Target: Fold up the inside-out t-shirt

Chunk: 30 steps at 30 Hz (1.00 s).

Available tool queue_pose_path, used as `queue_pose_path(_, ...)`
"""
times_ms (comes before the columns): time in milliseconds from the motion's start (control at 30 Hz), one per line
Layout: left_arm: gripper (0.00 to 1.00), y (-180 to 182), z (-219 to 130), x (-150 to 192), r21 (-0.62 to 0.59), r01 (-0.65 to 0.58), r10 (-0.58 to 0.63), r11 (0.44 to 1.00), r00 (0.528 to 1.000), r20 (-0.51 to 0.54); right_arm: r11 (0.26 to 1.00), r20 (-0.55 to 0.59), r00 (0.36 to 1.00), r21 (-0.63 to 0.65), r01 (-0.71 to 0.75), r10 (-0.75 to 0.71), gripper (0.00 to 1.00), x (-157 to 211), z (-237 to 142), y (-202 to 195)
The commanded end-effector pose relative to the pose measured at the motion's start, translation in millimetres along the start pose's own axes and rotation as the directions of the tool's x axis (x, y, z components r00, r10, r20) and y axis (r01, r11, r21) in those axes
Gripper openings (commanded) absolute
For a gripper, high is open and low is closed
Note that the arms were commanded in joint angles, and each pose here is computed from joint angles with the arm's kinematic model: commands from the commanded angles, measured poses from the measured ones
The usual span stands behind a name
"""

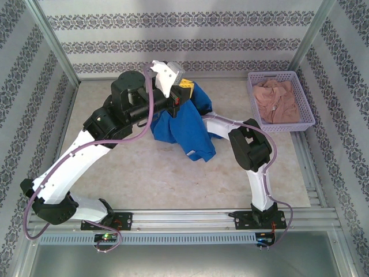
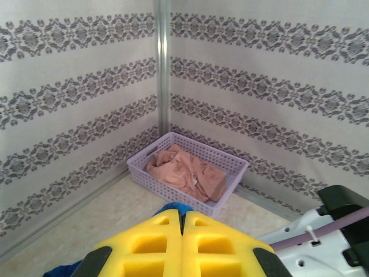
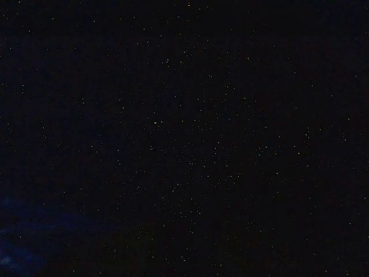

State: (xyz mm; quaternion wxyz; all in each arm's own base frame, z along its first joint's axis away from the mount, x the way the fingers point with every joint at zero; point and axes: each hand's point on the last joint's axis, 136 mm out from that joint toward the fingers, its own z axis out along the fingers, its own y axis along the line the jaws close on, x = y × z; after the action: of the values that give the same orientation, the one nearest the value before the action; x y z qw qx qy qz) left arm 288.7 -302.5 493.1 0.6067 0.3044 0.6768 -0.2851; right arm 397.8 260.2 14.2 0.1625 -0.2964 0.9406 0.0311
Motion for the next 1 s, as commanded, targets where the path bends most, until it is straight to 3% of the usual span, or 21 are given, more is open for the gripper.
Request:
queue_pose_path(0,0.00,22.5,-6.2,-4.9,-0.111,-0.007,0.011,0.994,0.999,0.035,1.000,-0.168,0.986,-0.026,-0.009,0.004,0.09,46.9,20.2,1.4)
queue_pose_path(67,0.00,44.2,-6.3,6.9,-0.191,0.020,-0.018,0.981,1.000,0.013,1.000,-0.119,0.993,-0.029,-0.004,0.000,0.01,37.5,8.2,1.6)
queue_pose_path(167,0.00,86.0,-12.6,27.4,-0.332,0.070,-0.080,0.941,0.997,-0.014,1.000,-0.032,0.999,-0.016,0.008,-0.009,0.00,27.5,-17.7,0.8)
queue_pose_path(333,0.00,174.8,-42.9,72.9,-0.585,0.129,-0.187,0.801,0.982,-0.038,0.998,0.135,0.991,-0.059,0.022,-0.014,0.00,24.7,-65.4,7.6)
queue_pose_path(567,0.00,254.1,-51.1,155.9,-0.732,0.158,-0.348,0.663,0.931,-0.115,0.980,0.369,0.929,-0.183,0.079,-0.006,0.00,1.9,-121.4,28.5)
queue_pose_path(767,0.00,261.6,-18.1,221.9,-0.709,0.185,-0.451,0.680,0.869,-0.205,0.947,0.577,0.814,-0.293,0.134,0.063,0.00,-38.5,-177.7,37.9)
queue_pose_path(967,0.00,234.1,18.7,250.1,-0.567,0.370,-0.552,0.736,0.813,-0.186,0.902,0.701,0.704,-0.368,0.225,0.110,0.00,-83.2,-230.8,47.4)
